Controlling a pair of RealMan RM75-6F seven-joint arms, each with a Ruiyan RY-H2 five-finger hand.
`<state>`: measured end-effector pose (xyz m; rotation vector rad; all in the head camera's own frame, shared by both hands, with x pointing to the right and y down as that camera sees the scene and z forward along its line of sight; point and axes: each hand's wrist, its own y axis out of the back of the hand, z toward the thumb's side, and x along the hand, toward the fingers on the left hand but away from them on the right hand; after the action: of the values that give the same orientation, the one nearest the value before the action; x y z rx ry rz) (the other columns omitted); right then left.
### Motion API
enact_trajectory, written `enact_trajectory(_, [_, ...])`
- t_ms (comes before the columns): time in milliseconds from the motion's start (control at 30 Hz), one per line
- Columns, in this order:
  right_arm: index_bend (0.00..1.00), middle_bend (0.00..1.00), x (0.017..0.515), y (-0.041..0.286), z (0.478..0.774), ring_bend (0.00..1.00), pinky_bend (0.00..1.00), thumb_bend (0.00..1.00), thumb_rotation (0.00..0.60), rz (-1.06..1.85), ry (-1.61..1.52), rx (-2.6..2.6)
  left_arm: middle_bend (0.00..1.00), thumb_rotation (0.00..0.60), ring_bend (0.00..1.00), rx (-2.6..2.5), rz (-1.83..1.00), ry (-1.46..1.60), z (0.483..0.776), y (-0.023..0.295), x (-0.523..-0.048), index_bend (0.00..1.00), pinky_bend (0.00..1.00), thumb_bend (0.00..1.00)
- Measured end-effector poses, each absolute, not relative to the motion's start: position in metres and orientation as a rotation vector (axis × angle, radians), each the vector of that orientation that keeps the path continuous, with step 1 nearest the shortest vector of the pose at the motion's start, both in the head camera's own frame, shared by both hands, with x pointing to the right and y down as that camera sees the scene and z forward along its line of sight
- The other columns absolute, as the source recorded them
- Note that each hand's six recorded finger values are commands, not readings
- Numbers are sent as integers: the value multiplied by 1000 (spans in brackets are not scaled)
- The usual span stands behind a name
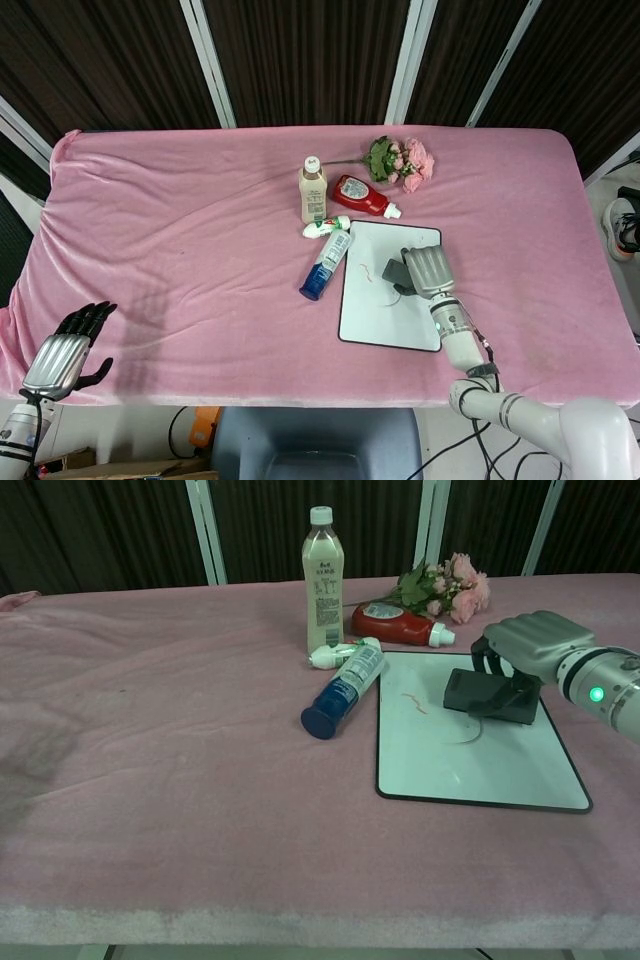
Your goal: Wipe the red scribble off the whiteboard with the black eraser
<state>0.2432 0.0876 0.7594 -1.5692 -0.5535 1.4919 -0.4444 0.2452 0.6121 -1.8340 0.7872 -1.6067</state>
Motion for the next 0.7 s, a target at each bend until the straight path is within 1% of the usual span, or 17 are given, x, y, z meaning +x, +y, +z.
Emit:
enact_trajectory(167, [979, 755, 245, 69, 764, 759, 861, 453, 600, 1532, -578, -1532, 50, 600, 36, -1830, -1607, 792, 611, 245, -445, 0, 122, 390])
enact_trajectory(300, [979, 755, 234, 62, 767, 759, 861, 453, 600, 1534, -573, -1532, 50, 600, 36, -1826, -1604, 801, 610, 245, -446, 0, 122, 388])
enact_trajectory(500, [979, 755, 216, 66, 769, 759, 861, 452, 600, 1503, -555, -1571, 51, 600, 36, -1828, -1603, 799, 609, 245, -446, 0, 122, 388])
enact_trajectory(700, [979, 755, 202, 80, 764, 759, 861, 453, 600, 1456, -553, -1640, 50, 600, 36, -1831, -1595, 801, 608, 246, -446, 0, 120, 389])
